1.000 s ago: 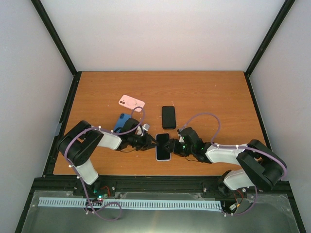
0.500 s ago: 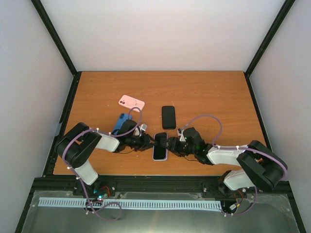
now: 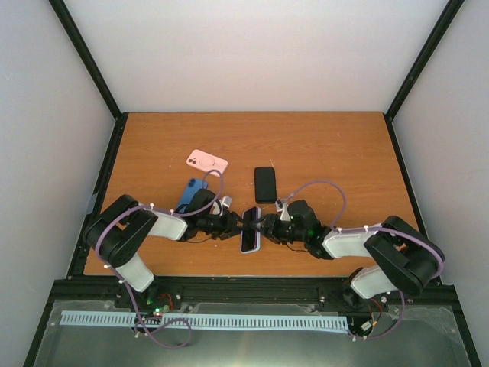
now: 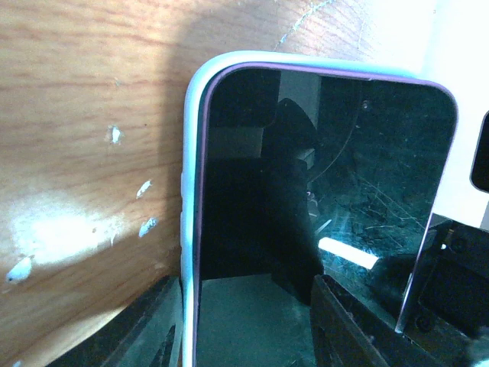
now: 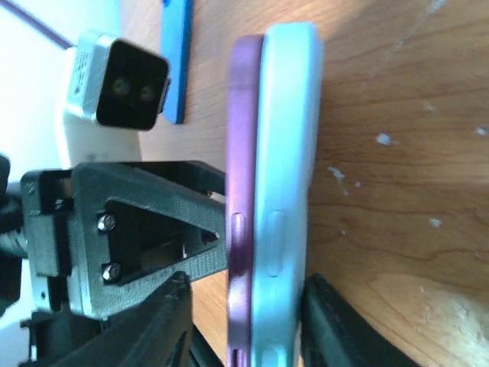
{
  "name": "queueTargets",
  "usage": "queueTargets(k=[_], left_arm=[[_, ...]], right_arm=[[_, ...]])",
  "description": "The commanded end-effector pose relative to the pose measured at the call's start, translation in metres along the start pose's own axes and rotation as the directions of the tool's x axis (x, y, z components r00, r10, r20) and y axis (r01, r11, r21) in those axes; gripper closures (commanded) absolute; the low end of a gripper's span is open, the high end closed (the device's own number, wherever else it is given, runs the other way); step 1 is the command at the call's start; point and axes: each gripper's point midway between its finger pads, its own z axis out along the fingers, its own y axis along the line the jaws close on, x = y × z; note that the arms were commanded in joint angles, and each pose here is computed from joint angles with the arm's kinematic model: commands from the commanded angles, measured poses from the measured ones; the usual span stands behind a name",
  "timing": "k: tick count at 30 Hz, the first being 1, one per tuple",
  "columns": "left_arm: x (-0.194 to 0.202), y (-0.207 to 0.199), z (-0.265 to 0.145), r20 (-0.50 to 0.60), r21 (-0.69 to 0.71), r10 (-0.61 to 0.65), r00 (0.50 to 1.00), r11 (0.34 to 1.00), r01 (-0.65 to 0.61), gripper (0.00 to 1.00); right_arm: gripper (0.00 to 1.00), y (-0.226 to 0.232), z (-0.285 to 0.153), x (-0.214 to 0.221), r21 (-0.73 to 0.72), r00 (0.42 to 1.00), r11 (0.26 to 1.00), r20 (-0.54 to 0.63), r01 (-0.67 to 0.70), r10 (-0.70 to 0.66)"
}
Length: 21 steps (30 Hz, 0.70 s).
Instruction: Put the phone into the phone case
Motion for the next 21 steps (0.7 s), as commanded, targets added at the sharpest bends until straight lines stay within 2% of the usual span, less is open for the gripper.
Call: queueTargets(k=[1, 7, 8, 12, 15, 16, 17, 21], left_arm=[[0.014, 0.005, 0.001, -0.039, -0.024, -0.007, 0.999, 1.0, 0.006, 0.53], [0.013, 0.007, 0.0, -0.035, -0.036, -0.004, 0.999, 0.999, 0.003, 0.53], [0.013, 0.008, 0.001, -0.035, -0.04, -0.006, 0.999, 0.999, 0.004, 0.53], [0.013, 0.011, 0.001, -0.035, -0.05, -0.011, 0.999, 0.999, 0.009, 0.53], [0.014, 0.012, 0.002, -0.036, -0.051, -0.012, 0.999, 0.999, 0.01, 0.53], [0.014, 0.012, 0.002, -0.036, -0.052, -0.014, 0.999, 0.999, 0.012, 0.53], [0.014, 0.012, 0.002, -0.035, -0.051, -0.015, 0.999, 0.999, 0.013, 0.53], [0.014, 0.005, -0.002, -0.028, -0.034, -0.005, 1.0, 0.999, 0.004, 0.53]], right_arm=[[0.68, 0.017, 0.005, -0.006, -0.045, 0.999, 0.998, 0.008, 0.045, -0.045], [0.95, -0.001, 0.007, -0.004, 0.026, 1.0, 0.999, 0.003, 0.029, -0.029], [0.97, -0.004, 0.007, -0.004, 0.037, 1.0, 0.999, 0.003, 0.025, -0.025], [0.96, -0.011, 0.008, -0.003, 0.071, 1.0, 0.997, 0.003, 0.018, -0.018], [0.79, -0.012, 0.009, -0.004, 0.093, 1.0, 0.995, -0.008, 0.027, -0.026], [0.76, -0.012, 0.009, -0.004, 0.099, 0.999, 0.994, -0.01, 0.035, -0.034], [0.77, -0.012, 0.009, -0.005, 0.104, 0.999, 0.994, -0.011, 0.04, -0.039], [0.91, -0.009, 0.008, -0.007, 0.099, 0.998, 0.993, -0.003, 0.068, -0.068]])
